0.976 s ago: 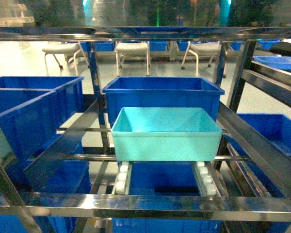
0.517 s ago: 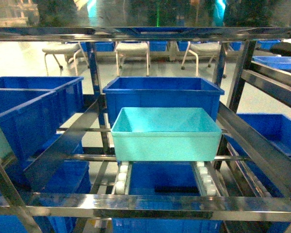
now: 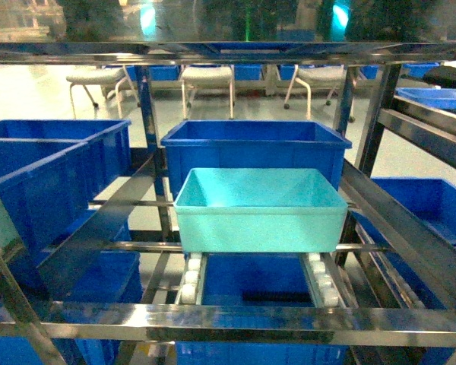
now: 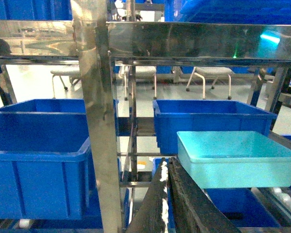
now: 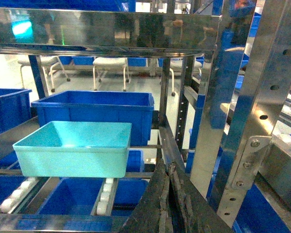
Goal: Organize blue bins on left shelf correctly
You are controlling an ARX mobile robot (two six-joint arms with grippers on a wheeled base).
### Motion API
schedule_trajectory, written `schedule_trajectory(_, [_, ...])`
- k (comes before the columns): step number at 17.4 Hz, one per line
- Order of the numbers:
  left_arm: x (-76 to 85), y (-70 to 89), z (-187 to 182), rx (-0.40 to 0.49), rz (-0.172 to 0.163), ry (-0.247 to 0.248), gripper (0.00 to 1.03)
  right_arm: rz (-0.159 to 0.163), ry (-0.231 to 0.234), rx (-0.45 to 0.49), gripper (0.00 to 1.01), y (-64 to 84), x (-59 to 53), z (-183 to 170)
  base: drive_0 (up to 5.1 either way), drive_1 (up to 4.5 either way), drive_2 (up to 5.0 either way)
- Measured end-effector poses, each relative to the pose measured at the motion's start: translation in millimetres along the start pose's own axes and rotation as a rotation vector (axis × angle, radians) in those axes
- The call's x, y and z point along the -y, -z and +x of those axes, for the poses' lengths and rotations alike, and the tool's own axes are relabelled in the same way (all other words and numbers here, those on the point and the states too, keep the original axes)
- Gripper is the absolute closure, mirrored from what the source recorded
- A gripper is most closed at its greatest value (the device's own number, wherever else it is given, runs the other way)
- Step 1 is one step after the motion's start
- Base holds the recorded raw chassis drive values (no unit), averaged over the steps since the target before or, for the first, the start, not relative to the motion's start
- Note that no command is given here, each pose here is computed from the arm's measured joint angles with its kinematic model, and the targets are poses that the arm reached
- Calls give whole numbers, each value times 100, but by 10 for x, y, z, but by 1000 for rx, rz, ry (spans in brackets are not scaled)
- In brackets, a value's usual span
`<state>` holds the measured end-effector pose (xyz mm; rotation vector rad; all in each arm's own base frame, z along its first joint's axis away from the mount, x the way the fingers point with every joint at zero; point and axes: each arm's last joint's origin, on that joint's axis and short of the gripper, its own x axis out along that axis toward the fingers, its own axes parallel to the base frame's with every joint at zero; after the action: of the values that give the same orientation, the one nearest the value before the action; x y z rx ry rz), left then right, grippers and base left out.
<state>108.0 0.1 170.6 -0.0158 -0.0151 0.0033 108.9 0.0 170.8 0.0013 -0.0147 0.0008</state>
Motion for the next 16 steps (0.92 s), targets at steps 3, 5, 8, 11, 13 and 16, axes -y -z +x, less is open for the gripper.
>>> schedule_trajectory(3, [-1, 44, -50, -39, 0, -1, 101, 0, 0, -1, 99, 2, 0, -10, 0, 0, 0])
schedule_trajectory(5, [0, 66, -88, -52, 0, 3, 101, 0, 0, -15, 99, 17, 0, -31, 0, 0, 0])
schedule_trajectory(8, [-1, 35, -106, -14, 0, -1, 101, -1, 0, 8, 99, 13, 0, -118, 0, 0, 0])
schedule_trajectory(11, [1, 35, -107, -15, 1, 3, 101, -2, 0, -9, 99, 29, 0, -119, 0, 0, 0])
schedule_trajectory(13, [1, 34, -107, -14, 1, 3, 101, -2, 0, -8, 99, 28, 0, -119, 0, 0, 0])
schedule_trajectory(16, [1, 33, -107, -13, 1, 3, 88, -2, 0, -8, 90, 28, 0, -119, 0, 0, 0])
